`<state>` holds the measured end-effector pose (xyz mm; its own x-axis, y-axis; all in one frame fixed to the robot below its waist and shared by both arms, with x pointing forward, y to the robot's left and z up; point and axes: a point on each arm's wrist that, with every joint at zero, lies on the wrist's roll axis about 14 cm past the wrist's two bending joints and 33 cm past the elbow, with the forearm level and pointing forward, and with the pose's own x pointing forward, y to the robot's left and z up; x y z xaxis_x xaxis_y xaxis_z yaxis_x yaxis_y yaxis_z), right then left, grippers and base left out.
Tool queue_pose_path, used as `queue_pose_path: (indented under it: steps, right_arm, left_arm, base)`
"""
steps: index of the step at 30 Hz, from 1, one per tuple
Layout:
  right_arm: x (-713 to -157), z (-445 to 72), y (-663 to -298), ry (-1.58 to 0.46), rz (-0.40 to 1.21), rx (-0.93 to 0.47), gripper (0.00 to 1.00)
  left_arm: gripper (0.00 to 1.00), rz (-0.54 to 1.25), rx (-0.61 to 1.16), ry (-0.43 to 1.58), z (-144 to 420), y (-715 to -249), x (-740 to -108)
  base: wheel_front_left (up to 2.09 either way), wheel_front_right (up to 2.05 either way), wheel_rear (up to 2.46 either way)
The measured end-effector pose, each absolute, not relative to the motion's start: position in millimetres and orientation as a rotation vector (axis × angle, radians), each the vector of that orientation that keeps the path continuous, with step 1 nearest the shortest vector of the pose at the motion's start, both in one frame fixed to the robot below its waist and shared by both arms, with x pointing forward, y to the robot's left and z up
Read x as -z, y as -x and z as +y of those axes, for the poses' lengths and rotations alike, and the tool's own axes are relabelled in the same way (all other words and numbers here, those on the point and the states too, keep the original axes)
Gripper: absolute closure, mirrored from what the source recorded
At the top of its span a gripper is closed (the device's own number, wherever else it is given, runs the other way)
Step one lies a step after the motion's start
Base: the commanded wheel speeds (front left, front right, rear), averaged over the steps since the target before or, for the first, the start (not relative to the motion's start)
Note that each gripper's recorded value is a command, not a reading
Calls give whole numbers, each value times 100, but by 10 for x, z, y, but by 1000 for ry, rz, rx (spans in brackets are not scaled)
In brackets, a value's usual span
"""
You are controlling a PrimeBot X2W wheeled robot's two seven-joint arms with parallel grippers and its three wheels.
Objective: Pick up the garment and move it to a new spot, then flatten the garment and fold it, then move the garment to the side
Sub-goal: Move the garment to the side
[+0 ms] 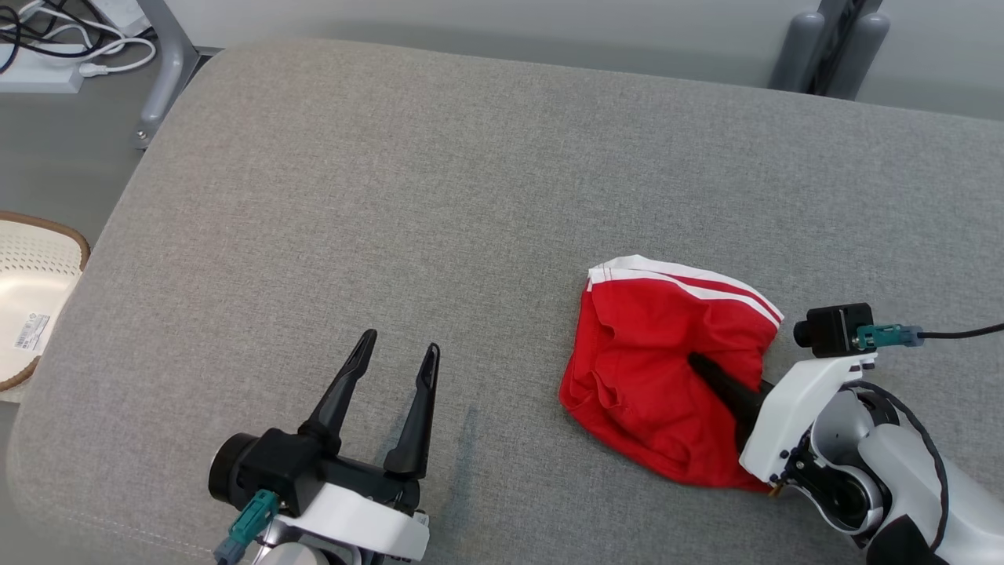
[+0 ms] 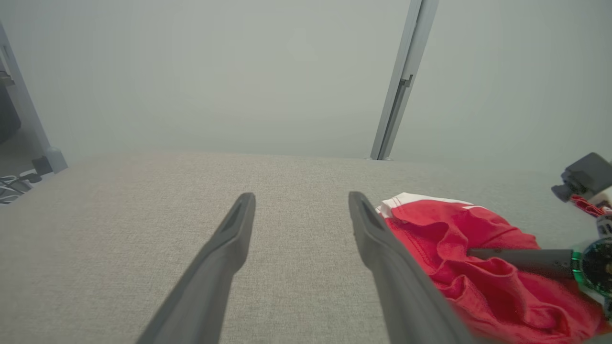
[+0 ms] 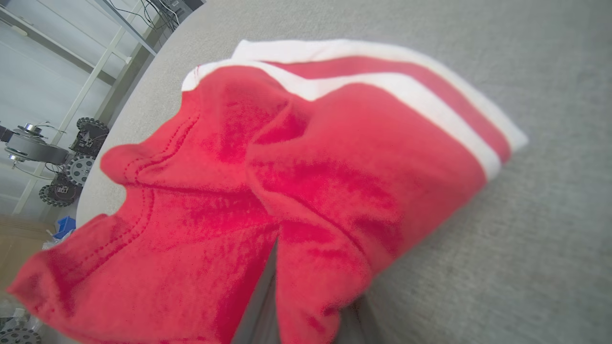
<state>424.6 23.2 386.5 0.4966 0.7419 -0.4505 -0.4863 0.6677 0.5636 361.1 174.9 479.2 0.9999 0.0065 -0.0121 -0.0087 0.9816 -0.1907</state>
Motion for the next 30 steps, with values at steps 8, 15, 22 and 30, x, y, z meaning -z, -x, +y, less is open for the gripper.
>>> queue_pose_path:
  steps: [8, 15, 22, 30]
  right_arm:
    - [-3879, -5, -4247, -241, 663, -773, 100]
    - [-3907, -553, -4315, 50, 619, -774, 100]
    - [-4106, -1434, -4599, 207, 601, -646, 100]
    - [-4289, -2557, -4963, 363, 614, -443, 100]
  left_arm:
    - [0, -7, 36, 182, 1634, -3655, -4848]
    - [0, -24, 163, 177, 1275, -3780, -4904]
    - [0, -58, 307, 179, 857, -4011, -4993]
    - [0, -94, 458, 200, 415, -4360, -5017]
  base:
    - [0, 0, 0]
    - [0, 0, 0]
    - [0, 0, 0]
    - [0, 0, 0]
